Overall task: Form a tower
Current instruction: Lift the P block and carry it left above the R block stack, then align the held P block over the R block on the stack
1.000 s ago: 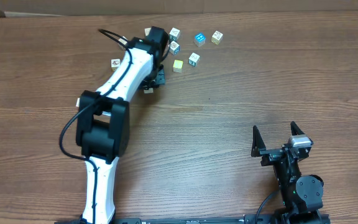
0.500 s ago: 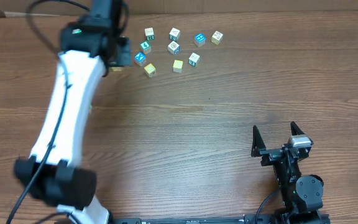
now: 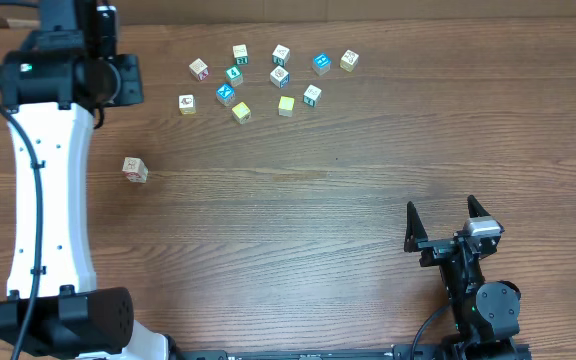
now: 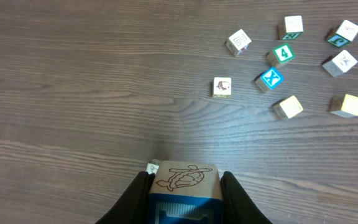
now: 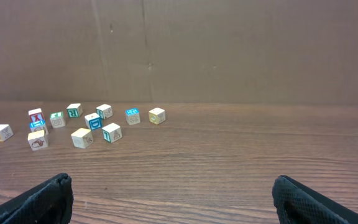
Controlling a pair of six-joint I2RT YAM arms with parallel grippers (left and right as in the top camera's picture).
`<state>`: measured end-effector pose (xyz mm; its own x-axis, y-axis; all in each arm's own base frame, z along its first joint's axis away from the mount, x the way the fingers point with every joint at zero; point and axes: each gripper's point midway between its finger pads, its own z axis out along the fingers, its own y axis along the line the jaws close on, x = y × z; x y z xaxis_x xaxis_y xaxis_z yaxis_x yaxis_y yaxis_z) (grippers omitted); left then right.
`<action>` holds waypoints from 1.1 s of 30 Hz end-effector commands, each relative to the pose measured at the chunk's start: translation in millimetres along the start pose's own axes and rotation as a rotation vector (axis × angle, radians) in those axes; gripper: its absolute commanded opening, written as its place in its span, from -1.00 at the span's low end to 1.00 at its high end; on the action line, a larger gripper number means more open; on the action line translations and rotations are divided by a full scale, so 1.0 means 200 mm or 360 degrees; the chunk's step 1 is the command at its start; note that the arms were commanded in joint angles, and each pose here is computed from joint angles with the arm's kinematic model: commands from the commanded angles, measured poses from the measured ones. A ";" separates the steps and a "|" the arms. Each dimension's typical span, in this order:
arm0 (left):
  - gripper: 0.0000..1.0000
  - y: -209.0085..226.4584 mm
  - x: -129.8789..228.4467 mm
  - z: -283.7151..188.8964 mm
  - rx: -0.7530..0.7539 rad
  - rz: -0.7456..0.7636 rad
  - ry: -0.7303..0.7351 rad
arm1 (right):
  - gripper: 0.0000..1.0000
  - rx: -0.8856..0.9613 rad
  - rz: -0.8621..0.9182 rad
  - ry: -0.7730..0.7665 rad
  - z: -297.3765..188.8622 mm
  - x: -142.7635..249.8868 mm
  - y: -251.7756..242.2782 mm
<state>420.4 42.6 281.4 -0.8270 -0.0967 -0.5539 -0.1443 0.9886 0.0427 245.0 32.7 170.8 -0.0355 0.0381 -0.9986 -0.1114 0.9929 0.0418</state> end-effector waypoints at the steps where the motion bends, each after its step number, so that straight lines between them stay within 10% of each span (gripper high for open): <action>1: -0.67 -0.01 -0.01 -0.01 0.0163 0.0065 -0.0001 | 1.00 0.0005 -0.0003 0.0010 0.00 0.02 0.00; 33: -0.85 0.23 0.45 0.55 -0.0114 0.0271 0.0324 | 1.00 0.0005 -0.0003 0.0010 0.00 0.02 0.00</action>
<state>402.4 76.6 149.8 -0.9261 0.0072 -0.3773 -0.0369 0.9933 0.1097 245.0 32.6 170.6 -0.0361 0.0376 -0.9986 -0.1110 0.9930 0.0414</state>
